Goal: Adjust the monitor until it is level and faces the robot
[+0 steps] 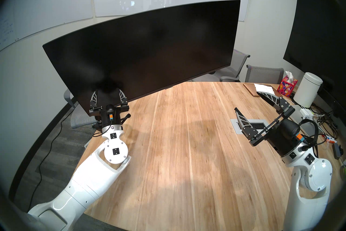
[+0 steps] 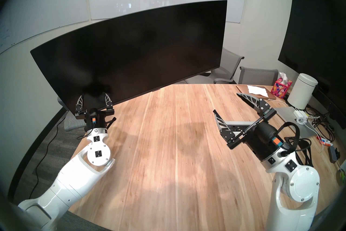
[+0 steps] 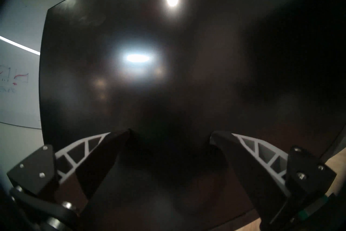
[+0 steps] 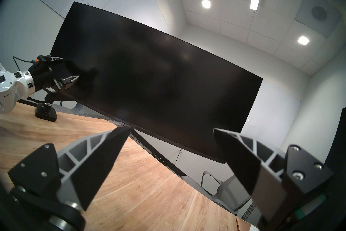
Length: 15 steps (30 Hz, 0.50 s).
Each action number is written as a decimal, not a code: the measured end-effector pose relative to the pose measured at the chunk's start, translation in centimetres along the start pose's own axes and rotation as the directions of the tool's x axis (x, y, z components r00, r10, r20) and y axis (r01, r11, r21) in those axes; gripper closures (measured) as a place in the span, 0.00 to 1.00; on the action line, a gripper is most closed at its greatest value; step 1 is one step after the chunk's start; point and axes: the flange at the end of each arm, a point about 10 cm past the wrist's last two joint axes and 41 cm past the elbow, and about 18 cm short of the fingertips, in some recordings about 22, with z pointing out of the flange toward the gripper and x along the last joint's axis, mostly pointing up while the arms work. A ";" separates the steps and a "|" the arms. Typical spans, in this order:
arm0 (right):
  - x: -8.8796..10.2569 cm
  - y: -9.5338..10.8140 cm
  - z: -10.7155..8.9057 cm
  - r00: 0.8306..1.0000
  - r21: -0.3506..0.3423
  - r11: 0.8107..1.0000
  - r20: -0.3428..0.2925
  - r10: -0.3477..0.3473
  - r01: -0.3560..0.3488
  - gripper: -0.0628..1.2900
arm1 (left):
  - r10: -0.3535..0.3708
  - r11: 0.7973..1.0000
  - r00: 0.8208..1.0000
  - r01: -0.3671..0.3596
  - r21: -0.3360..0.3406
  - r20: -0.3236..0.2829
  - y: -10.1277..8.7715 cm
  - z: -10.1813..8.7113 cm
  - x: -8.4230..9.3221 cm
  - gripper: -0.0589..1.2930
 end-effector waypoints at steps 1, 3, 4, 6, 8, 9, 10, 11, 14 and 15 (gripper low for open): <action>0.0 0.0 0.0 1.000 0.000 1.000 0.000 0.000 0.000 0.05 | 0.002 1.000 1.000 -0.002 -0.003 -0.004 -0.1 0.0 0.3 0.03; 0.0 0.0 0.0 1.000 0.000 1.000 0.000 0.000 0.000 0.05 | 0.004 1.000 1.000 -0.004 -0.008 -0.010 -0.1 0.0 0.8 0.03; 0.0 0.0 0.0 1.000 0.000 1.000 0.000 0.000 0.000 0.05 | 0.004 1.000 1.000 -0.004 -0.022 -0.009 -0.1 -0.3 1.2 0.03; 0.0 0.0 0.0 1.000 0.000 1.000 0.000 0.000 0.000 0.05 | 0.004 0.999 1.000 -0.004 -0.045 0.000 0.1 -0.8 1.6 0.03; 0.0 0.0 0.0 1.000 0.000 1.000 0.000 0.000 0.000 0.05 | 0.003 0.998 1.000 -0.002 -0.066 0.016 0.2 -1.3 1.8 0.03; 0.0 0.0 0.0 1.000 0.000 1.000 0.000 0.000 0.000 0.05 | 0.003 0.997 1.000 -0.001 -0.071 0.021 0.2 -1.4 1.9 0.03; 0.0 0.0 0.0 1.000 0.000 1.000 0.000 0.000 0.000 0.05 | 0.004 0.997 1.000 -0.001 -0.079 0.030 0.2 -1.6 1.9 0.03; 0.0 0.0 0.0 1.000 0.000 1.000 0.000 0.000 0.000 0.05 | 0.005 0.996 0.999 -0.002 -0.085 0.037 0.2 -1.8 1.9 0.03; 0.0 0.0 0.0 1.000 0.000 1.000 0.000 0.000 0.000 0.05 | 0.009 0.995 0.999 -0.004 -0.097 0.054 0.1 -2.1 1.8 0.03; 0.0 0.0 0.0 1.000 0.000 1.000 0.000 0.000 0.000 0.05 | 0.011 0.995 0.998 -0.005 -0.099 0.058 0.0 -2.1 1.8 0.03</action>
